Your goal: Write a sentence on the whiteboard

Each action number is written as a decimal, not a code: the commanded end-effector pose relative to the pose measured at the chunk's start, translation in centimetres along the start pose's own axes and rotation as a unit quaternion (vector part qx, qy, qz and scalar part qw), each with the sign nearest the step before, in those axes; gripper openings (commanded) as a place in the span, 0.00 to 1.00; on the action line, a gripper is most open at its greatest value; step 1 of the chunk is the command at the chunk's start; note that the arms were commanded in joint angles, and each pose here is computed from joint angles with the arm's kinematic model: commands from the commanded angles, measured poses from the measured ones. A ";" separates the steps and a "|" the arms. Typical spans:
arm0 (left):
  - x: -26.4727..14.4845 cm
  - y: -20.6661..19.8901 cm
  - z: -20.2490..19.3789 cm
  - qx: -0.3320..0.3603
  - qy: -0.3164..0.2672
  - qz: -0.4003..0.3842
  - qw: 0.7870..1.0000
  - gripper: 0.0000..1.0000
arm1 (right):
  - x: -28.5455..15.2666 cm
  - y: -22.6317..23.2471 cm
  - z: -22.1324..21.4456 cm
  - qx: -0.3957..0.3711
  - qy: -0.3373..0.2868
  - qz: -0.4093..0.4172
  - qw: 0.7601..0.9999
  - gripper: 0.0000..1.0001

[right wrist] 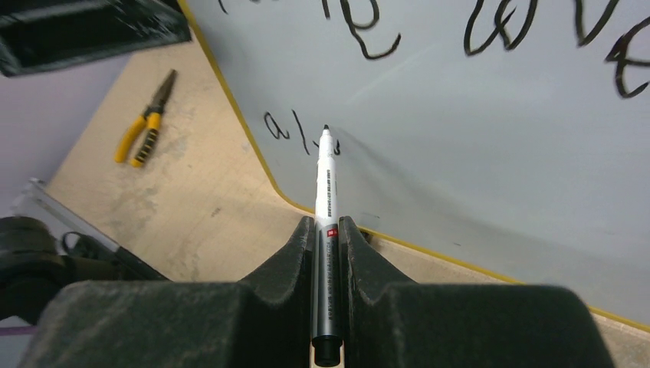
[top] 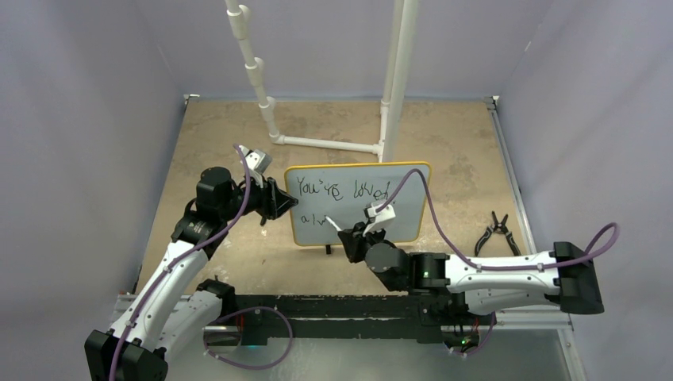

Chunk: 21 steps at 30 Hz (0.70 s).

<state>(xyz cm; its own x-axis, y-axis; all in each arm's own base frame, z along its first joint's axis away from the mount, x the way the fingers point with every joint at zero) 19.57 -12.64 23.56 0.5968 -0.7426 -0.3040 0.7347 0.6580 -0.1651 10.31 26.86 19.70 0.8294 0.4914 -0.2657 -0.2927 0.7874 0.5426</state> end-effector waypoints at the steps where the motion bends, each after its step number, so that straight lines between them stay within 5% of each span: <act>1: -0.1 -0.3 0.8 0.019 -0.017 -0.007 1.000 0.40 | -1.0 1.2 2.2 0.025 -0.031 0.062 0.997 0.00; 21: 0.0 -0.3 0.7 0.017 -0.014 -0.008 1.000 0.40 | -0.7 -1.7 0.0 0.023 -0.005 -0.036 0.999 0.00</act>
<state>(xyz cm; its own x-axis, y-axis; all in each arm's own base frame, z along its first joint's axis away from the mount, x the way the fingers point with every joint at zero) 19.54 -12.69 23.56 0.5959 -0.7432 -0.3044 0.7356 0.6572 -0.1644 9.89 25.68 18.92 0.8209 0.4903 -0.2927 -0.2664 0.7823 0.5630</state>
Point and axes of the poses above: each gripper's point midway between its finger pads, its own x axis out along the fingers, its own y axis along the line the jaws close on, z = x × y, the point moved 7 cm from there along -x, back along the fingers, and after that the axes turned 13 degrees about x, right-handed, at the moved point
